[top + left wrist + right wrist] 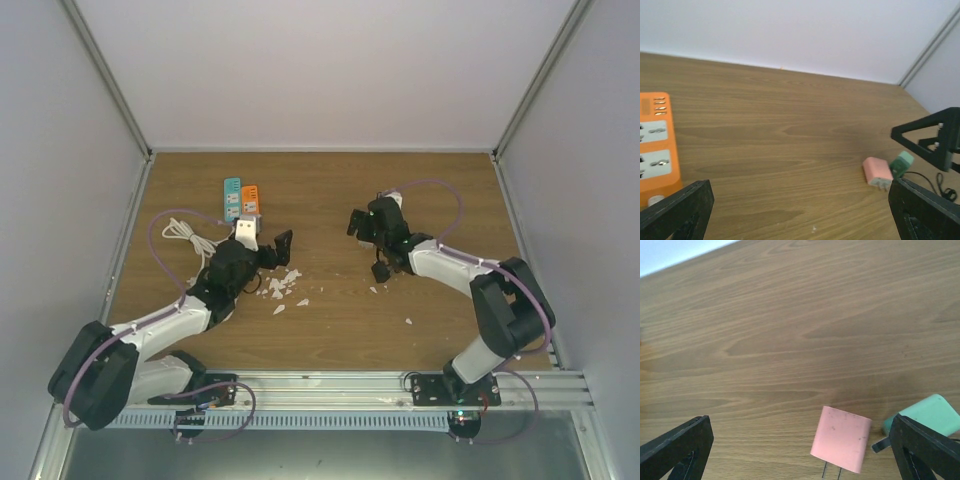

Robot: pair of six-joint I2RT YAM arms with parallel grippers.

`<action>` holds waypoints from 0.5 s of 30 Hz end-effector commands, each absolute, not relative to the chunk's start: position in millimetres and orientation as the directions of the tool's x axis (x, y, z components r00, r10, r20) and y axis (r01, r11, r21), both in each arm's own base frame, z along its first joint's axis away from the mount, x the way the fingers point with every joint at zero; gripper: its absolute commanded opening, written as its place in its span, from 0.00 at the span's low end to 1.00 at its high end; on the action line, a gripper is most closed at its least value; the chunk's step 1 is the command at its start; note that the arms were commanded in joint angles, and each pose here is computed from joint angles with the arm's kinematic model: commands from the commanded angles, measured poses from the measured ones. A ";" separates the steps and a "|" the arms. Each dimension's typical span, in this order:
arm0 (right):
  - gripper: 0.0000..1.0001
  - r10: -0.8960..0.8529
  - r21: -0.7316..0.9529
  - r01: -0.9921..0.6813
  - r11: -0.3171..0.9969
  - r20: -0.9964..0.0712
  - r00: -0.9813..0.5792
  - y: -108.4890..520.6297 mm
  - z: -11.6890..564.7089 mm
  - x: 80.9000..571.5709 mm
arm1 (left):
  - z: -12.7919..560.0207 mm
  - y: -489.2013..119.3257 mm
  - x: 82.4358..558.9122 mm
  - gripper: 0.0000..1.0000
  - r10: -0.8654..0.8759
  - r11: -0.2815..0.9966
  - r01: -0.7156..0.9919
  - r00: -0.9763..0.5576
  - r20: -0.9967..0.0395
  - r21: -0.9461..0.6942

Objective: Insert the plug

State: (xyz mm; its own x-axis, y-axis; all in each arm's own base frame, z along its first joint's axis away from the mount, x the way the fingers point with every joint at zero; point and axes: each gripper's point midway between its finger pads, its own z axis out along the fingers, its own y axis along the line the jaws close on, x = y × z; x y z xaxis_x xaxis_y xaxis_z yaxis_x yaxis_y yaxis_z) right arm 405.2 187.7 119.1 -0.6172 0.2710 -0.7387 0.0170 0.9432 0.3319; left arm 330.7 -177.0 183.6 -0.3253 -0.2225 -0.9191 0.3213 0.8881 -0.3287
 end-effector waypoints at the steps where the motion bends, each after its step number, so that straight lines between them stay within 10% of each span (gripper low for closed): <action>1: 0.99 0.265 0.241 0.125 0.962 -0.732 -0.628 180.8 113.7 406.0 | 182.2 -167.9 344.2 0.99 -0.288 0.885 0.260 -0.346 -0.893 -0.387; 15: 0.79 0.276 0.159 0.230 0.960 -0.669 -0.690 186.2 91.0 397.5 | 157.8 -174.6 359.2 0.99 -0.273 0.883 0.238 -0.442 -0.854 -0.405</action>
State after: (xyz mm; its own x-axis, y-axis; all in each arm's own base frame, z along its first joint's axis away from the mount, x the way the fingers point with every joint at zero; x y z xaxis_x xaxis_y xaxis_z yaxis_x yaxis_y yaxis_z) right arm 397.6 188.5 98.5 -0.6768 0.2689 -0.6853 0.1900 0.9632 0.1903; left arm 350.2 -171.2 144.8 -0.4635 -0.2417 -0.8525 0.2293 0.8966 -0.3788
